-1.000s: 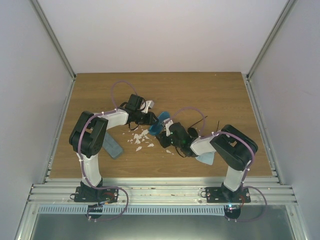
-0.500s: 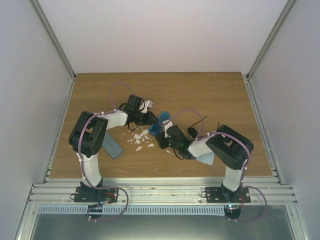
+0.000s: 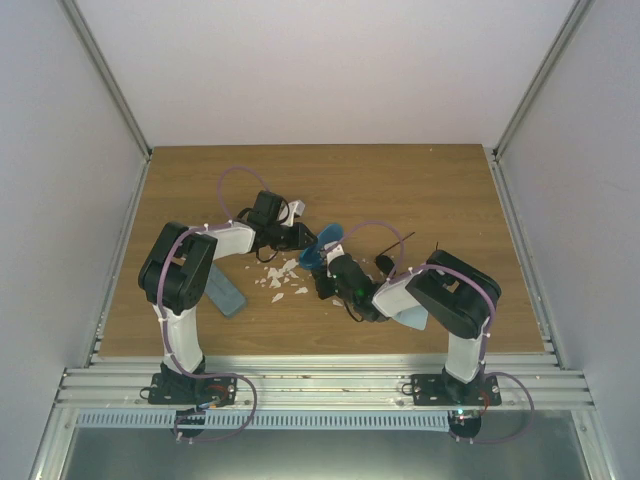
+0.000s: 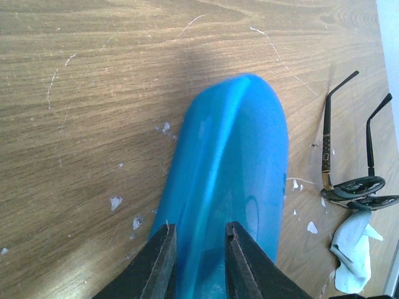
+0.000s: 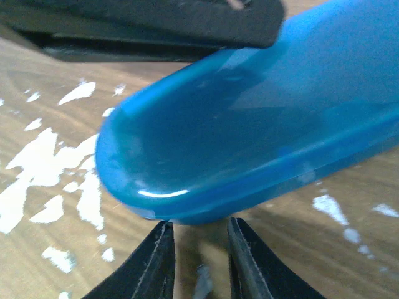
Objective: Organize the sunglasses
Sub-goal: Close the sunglasses case at the center of the board.
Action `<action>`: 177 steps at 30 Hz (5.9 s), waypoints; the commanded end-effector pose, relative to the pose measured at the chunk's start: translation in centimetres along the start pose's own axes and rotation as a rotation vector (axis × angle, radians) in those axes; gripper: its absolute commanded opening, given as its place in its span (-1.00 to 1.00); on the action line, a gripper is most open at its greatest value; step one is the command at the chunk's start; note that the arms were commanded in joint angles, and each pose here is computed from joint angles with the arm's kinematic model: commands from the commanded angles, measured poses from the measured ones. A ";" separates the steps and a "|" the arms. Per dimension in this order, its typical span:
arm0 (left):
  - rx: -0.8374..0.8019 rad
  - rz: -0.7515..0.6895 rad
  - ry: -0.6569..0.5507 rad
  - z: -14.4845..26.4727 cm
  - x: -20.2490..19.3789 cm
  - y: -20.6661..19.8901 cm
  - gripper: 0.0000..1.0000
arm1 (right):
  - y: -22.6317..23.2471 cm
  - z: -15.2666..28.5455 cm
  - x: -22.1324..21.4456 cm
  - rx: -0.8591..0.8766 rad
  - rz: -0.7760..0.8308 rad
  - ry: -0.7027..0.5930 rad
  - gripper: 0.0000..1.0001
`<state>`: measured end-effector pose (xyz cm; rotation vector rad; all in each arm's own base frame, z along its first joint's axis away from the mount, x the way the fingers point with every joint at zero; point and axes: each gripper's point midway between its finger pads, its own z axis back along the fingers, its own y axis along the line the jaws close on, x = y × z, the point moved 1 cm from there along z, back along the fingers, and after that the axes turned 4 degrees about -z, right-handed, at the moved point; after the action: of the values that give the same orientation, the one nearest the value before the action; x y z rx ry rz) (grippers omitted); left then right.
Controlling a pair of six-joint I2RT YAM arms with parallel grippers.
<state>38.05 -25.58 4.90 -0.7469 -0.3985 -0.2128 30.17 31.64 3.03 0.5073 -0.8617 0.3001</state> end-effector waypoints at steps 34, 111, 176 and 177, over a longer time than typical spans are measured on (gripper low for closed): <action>0.186 0.141 0.189 1.7 -7.8 2.8 -0.51 | -6.2 2.7 2.3 -0.065 -0.235 0.074 -0.39; -0.023 0.462 0.097 -3.6 -3.1 1.0 0.20 | -9.5 3.0 3.0 -0.198 -0.362 0.383 -0.04; 0.058 0.611 0.031 -5.4 -0.8 2.3 0.10 | -9.3 0.2 4.3 -0.125 -0.525 0.387 -0.14; 0.058 0.613 0.032 -5.4 -0.9 2.3 0.10 | -9.3 0.2 4.2 -0.128 -0.531 0.389 -0.15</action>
<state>41.96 -28.84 4.47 -0.9047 -0.2328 0.2949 37.38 24.20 5.40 0.5492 -0.3955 -0.1065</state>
